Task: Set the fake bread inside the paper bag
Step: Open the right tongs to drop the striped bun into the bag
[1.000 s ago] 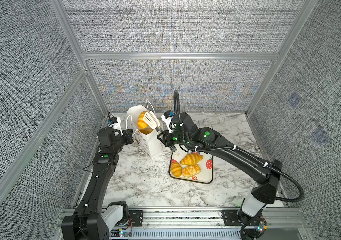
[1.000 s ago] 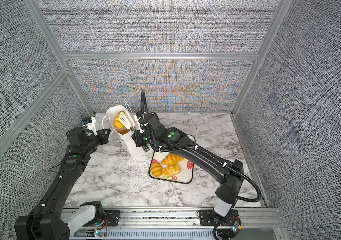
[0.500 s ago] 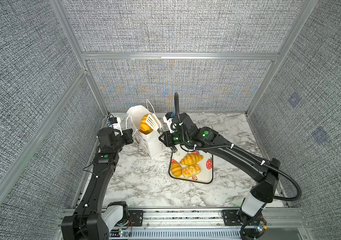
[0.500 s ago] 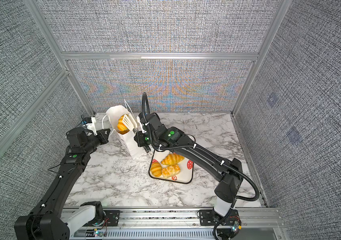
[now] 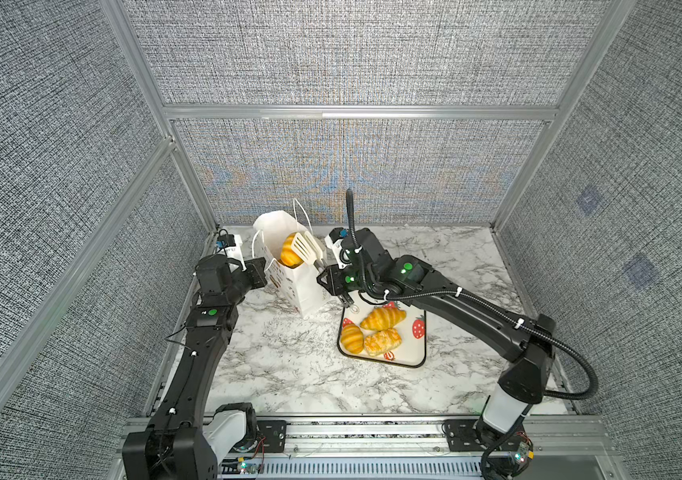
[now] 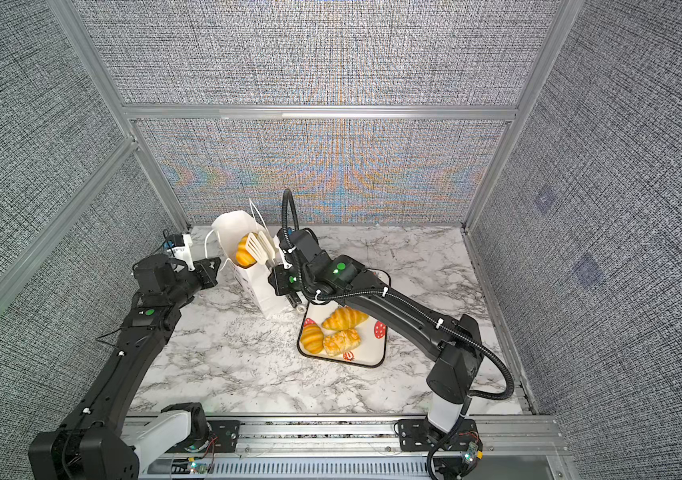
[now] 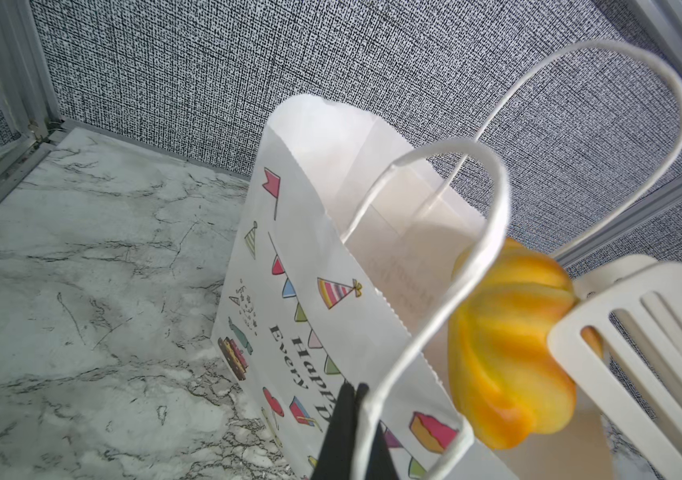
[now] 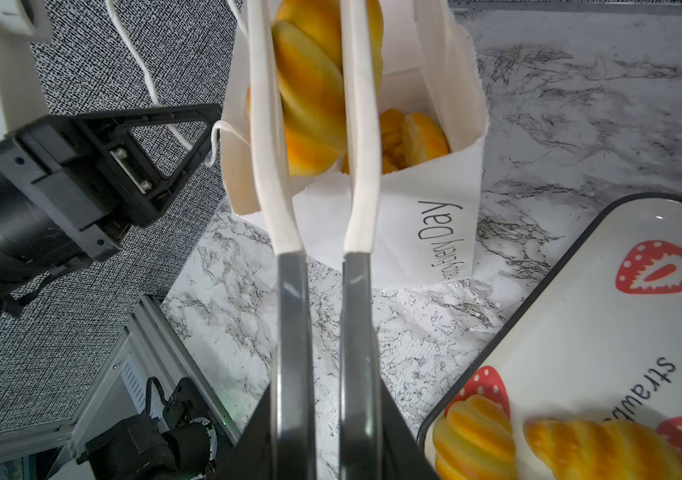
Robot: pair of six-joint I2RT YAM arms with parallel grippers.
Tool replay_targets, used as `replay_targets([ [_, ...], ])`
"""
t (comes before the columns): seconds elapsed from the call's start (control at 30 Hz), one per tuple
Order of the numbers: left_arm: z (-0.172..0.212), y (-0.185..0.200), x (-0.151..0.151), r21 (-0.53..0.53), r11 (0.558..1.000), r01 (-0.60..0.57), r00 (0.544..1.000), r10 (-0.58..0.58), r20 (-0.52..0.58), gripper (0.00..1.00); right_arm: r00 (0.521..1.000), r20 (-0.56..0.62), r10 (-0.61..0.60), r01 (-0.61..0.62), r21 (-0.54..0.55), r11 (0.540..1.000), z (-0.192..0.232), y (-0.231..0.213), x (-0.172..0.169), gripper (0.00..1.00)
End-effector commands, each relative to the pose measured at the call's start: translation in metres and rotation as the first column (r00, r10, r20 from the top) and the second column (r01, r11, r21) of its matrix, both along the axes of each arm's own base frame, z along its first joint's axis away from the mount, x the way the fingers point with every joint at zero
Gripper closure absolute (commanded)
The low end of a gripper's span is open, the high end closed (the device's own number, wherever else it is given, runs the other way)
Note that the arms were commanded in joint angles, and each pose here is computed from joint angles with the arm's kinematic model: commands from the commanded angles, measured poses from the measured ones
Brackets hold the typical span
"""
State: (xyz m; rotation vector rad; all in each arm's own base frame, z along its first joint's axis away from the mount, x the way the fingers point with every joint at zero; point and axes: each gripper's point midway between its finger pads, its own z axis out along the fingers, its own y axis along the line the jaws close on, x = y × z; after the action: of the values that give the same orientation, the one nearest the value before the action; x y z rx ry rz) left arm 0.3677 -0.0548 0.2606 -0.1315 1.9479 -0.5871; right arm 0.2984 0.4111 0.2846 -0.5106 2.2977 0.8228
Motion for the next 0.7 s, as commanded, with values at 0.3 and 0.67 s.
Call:
replay_targets([
  [0.3, 0.0035, 0.0007, 0.0002, 0.01, 1.0, -0.001, 1.0, 0.001, 0.014, 1.0, 1.0, 0.004, -0.011, 0.011, 0.027, 1.0, 0.0021, -0.0005, 0.0006, 0.64],
  [0.67, 0.0039, 0.0001, 0.0001, 0.01, 1.0, 0.001, 1.0, -0.001, 0.015, 1.0, 1.0, 0.004, -0.012, 0.012, 0.033, 0.999, 0.0024, -0.0026, -0.0009, 0.57],
])
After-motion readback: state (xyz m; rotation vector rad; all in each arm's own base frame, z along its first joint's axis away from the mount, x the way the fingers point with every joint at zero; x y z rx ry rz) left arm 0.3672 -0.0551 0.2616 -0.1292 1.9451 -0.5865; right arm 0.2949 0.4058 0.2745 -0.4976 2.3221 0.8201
